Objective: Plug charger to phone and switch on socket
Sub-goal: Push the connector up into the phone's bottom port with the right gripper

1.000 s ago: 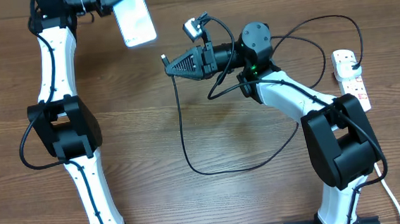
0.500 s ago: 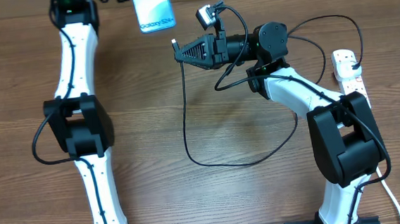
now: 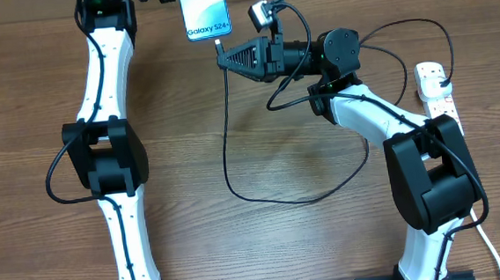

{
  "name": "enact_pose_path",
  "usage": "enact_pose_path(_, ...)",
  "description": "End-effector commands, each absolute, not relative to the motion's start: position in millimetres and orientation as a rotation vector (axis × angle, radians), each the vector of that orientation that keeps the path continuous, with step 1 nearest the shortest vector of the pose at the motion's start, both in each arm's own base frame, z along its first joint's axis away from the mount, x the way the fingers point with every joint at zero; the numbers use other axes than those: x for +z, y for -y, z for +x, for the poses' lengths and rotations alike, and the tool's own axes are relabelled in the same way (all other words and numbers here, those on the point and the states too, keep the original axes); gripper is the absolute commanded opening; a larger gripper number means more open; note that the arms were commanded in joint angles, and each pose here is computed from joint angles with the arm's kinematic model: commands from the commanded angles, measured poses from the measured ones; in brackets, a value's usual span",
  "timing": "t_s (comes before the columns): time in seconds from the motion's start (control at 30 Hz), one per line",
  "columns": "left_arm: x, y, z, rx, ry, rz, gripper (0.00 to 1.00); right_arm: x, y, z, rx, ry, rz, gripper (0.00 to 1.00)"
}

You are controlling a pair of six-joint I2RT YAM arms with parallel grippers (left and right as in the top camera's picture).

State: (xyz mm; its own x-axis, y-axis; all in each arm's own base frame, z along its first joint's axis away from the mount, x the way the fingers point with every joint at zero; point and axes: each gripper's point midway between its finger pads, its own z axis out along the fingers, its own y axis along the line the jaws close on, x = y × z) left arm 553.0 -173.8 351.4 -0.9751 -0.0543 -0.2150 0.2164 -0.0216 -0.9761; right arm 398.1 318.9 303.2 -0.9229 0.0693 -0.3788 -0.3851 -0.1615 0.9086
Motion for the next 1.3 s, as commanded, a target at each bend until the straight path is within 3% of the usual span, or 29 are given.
enact_pose_path(0.0, 364.4, 170.7, 557.9, -2.106, -1.999, 0.133, 0.05, 312.2, -317.1, 408.9, 2.143, -1.755, -0.305, 0.04)
enact_pose_path(1.27, 368.1, 184.5, 559.0, -2.123, -1.972, 0.123, 0.05, 313.8, -316.1, 416.0, 2.134, -1.737, -0.254, 0.04)
